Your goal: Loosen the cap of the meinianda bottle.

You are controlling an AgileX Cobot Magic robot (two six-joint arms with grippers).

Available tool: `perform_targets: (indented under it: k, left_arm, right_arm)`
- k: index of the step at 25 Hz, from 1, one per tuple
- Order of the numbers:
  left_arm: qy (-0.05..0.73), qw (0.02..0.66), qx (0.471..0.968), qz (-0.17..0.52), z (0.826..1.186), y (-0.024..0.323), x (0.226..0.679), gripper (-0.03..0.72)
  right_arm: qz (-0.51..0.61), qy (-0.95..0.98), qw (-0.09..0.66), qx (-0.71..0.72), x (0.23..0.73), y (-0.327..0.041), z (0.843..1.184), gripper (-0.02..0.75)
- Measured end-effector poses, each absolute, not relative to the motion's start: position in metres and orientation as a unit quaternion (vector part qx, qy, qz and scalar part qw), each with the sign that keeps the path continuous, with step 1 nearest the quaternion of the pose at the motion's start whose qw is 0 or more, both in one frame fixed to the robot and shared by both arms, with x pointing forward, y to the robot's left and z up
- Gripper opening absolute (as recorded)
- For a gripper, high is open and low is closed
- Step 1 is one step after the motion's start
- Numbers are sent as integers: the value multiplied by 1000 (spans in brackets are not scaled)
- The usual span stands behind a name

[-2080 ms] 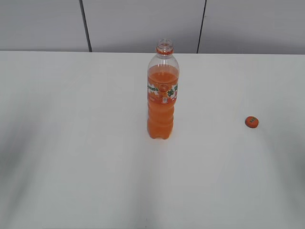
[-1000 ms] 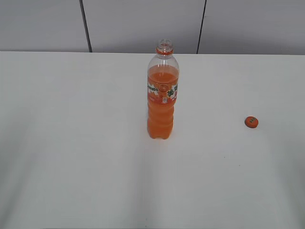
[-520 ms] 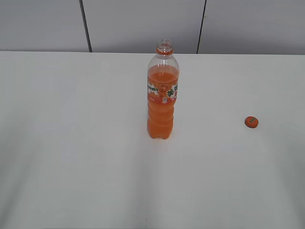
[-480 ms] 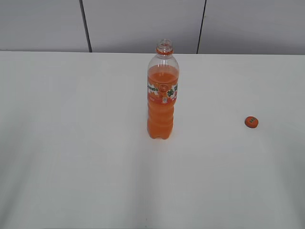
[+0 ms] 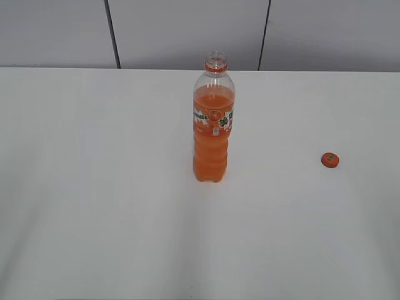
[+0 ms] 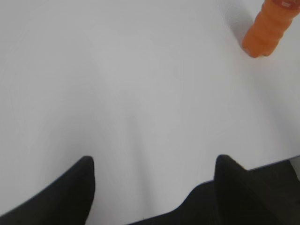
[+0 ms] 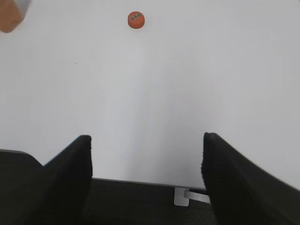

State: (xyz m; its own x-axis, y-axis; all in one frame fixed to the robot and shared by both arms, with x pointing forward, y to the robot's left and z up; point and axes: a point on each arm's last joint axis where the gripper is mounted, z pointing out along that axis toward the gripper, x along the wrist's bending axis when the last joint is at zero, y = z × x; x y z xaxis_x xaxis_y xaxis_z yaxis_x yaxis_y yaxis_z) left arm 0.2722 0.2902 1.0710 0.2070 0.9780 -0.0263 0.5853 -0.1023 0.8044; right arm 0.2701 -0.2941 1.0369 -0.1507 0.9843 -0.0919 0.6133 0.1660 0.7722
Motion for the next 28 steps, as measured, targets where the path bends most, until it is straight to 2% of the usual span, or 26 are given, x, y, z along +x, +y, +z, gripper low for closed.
perform_targets:
  k: [13,17,28]
  left_arm:
    - [521,440,642,350,1074,297,226,481]
    - [519,442,640,353,1073,297,224,481]
    - [519,442,641,353,1073,297,224,481]
  right_arm:
    - [335,676,353,553,251,-295,1039,534]
    - [354,663,377,541,241,-295,1040,521]
    - [356,662,378,541,241,-295,1040,510]
